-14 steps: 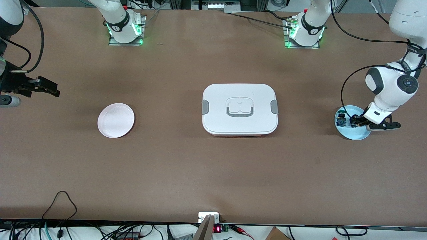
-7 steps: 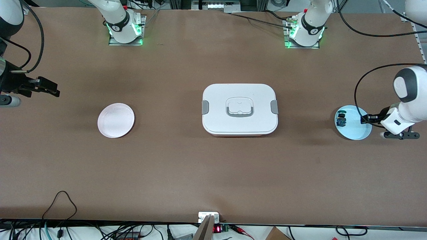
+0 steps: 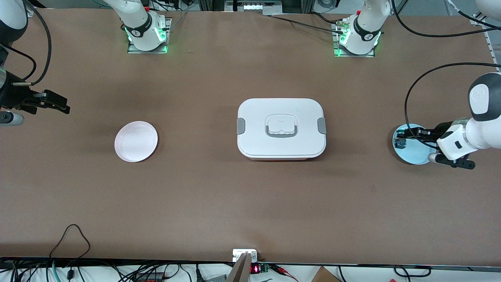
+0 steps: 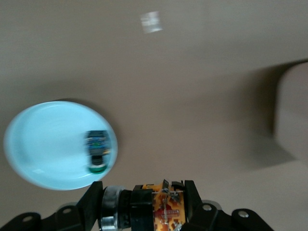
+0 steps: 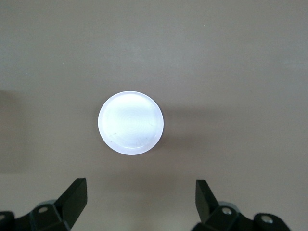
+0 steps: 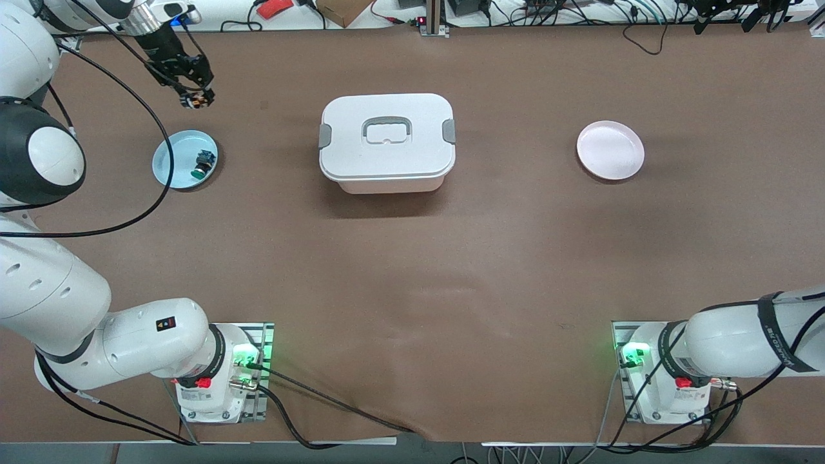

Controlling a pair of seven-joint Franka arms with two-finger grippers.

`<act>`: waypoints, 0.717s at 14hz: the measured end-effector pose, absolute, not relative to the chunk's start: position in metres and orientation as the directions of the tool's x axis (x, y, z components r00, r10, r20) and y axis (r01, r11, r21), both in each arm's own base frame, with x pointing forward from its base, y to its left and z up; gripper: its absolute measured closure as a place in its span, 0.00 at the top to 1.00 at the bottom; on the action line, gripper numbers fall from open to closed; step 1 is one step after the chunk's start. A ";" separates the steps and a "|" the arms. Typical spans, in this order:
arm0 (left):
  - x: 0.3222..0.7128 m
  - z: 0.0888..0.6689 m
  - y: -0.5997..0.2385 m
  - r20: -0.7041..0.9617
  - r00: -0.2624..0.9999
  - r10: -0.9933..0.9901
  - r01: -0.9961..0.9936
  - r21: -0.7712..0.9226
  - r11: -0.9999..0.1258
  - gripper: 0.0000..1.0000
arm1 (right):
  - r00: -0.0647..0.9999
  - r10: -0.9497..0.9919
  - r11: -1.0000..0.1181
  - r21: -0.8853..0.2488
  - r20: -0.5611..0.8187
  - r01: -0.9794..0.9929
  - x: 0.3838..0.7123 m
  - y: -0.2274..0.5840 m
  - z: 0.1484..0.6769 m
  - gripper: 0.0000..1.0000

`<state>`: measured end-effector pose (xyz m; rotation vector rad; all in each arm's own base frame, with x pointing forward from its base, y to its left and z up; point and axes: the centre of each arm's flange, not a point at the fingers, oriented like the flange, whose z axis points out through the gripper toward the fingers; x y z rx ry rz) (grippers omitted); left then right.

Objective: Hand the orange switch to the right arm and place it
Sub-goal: 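Close the left gripper on the orange switch and lift it, then carry the orange switch over the box while the right gripper approaches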

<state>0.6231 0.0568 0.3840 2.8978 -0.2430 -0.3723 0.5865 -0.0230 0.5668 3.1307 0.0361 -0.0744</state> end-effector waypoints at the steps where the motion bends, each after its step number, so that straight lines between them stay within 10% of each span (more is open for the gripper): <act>1: 0.625 0.386 0.041 -0.220 0.951 -0.218 -0.158 0.261 -0.952 0.73 | 0.999 0.023 -1.000 0.009 -0.047 0.023 0.586 -0.023 0.567 1.00; 10: 0.629 0.403 -0.094 0.184 0.809 -0.558 -0.515 0.680 -0.522 0.73 | 0.999 0.017 -1.000 0.005 -0.047 0.017 0.588 -0.023 0.565 1.00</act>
